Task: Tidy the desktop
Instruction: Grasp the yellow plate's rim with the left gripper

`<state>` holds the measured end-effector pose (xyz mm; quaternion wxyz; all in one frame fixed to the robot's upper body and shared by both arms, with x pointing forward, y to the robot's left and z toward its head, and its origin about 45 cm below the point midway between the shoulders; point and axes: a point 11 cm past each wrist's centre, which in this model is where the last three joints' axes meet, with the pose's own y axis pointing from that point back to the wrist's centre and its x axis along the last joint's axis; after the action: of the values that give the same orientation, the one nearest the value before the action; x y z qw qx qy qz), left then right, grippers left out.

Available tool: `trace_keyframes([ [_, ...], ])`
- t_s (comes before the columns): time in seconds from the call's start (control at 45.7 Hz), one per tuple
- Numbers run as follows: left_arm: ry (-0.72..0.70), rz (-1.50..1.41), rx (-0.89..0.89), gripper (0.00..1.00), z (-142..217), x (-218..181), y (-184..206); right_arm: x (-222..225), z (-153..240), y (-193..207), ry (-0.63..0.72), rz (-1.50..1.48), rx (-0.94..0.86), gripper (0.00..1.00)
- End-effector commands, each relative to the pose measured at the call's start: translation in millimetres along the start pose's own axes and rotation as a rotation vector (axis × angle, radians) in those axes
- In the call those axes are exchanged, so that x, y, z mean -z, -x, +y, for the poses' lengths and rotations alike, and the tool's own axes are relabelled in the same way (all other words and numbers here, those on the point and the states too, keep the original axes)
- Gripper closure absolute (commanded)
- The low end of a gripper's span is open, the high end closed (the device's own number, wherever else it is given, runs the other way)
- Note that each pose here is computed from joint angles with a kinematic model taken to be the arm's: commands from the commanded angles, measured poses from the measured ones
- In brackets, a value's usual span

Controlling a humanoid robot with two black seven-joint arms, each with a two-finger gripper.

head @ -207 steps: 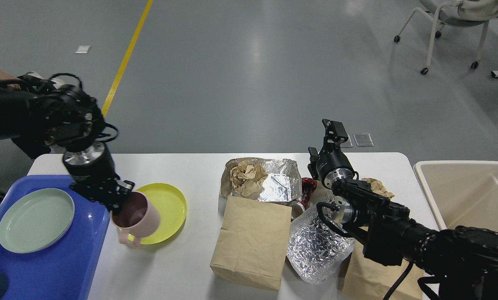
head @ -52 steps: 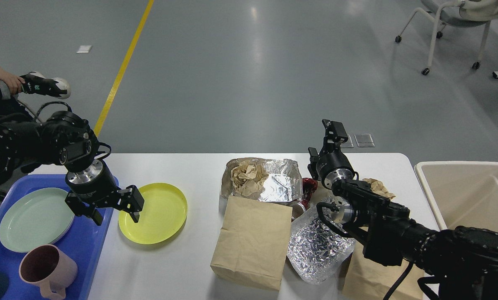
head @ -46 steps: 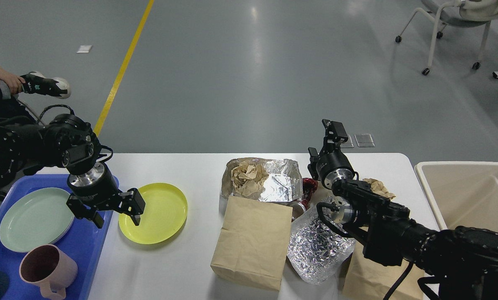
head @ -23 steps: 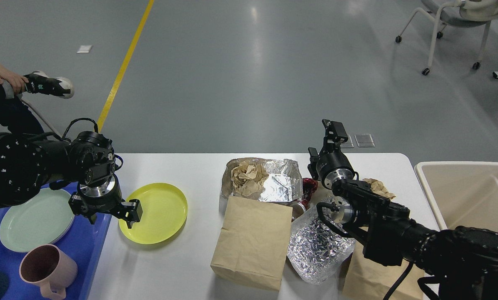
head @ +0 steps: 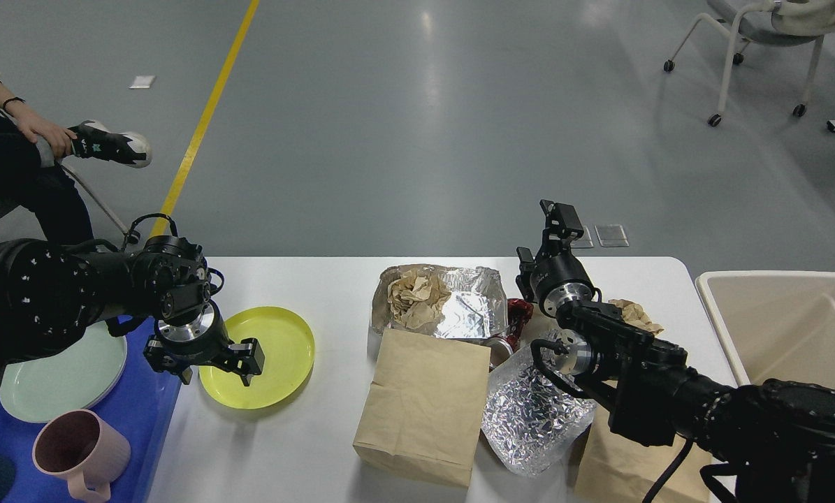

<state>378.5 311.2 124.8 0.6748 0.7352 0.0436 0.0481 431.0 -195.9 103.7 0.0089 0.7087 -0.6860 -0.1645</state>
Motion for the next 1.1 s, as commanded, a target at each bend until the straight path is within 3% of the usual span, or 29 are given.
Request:
trace_keyframes([
  [0.0, 0.017, 0.056, -0.017, 0.09, 3.0, 11.0, -4.3, 0.0, 0.0, 0.0, 0.0, 0.0, 0.0, 0.0],
  [0.219, 0.006, 0.049, 0.023, 0.08, -14.2, 10.7, 9.8, 0.0, 0.0, 0.0, 0.0, 0.0, 0.0, 0.0],
  [0.46, -0.038, -0.034, -0.003, 0.08, -3.2, 7.1, 0.3, 0.0, 0.0, 0.0, 0.0, 0.0, 0.0, 0.0],
  [1.073, -0.002, -0.225, -0.11, 0.08, -5.1, -90.8, -10.5, 0.0, 0.0, 0.0, 0.0, 0.0, 0.0, 0.0],
])
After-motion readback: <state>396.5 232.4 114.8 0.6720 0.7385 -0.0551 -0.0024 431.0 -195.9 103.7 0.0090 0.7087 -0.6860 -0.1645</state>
